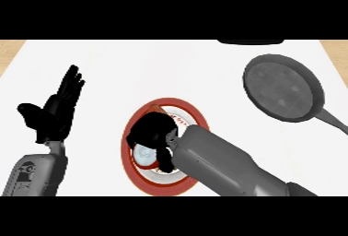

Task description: Pick the can from the plate and place it in the pan

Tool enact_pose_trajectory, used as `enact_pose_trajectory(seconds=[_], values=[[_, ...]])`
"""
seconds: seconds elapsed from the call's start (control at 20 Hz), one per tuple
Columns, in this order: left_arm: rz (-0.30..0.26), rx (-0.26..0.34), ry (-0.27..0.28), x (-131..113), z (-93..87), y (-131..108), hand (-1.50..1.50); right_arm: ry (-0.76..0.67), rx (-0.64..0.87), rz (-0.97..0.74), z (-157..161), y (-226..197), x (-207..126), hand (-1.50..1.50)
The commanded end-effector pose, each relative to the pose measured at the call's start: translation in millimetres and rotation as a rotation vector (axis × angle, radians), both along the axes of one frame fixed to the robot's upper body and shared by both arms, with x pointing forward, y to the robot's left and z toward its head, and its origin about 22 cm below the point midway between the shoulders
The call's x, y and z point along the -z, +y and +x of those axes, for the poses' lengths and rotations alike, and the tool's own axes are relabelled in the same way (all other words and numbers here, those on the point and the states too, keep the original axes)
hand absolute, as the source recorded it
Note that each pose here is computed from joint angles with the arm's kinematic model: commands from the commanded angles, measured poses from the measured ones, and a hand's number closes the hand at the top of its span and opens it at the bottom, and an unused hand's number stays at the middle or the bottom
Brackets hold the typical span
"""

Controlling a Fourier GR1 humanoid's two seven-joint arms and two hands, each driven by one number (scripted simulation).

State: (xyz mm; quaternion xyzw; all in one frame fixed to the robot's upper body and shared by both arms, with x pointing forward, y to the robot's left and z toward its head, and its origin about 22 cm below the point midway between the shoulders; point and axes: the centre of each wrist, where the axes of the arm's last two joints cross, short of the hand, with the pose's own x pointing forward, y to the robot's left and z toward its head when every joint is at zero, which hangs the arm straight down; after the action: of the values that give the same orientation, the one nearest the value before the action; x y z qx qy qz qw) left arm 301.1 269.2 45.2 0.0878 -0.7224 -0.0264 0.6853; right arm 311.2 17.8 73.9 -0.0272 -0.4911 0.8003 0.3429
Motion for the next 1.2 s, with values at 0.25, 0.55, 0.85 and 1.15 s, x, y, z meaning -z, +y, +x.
enact_pose_trajectory(seconds=[0.25,0.55,0.85,1.15], values=[[0.009,-0.029,0.010,2,-4.8,11,0.00,-0.074,0.731,0.011,47,-42,12,1.50],[-0.002,-0.033,0.021,5,-5.5,15,0.00,-0.393,1.256,0.117,72,-37,-35,1.50],[-0.004,0.008,-0.004,-2,-2.3,10,0.00,-0.654,1.485,0.273,69,-7,-89,1.50],[-0.006,-0.005,0.002,4,-4.0,6,0.00,-0.767,1.608,0.398,88,-30,-111,1.50]])
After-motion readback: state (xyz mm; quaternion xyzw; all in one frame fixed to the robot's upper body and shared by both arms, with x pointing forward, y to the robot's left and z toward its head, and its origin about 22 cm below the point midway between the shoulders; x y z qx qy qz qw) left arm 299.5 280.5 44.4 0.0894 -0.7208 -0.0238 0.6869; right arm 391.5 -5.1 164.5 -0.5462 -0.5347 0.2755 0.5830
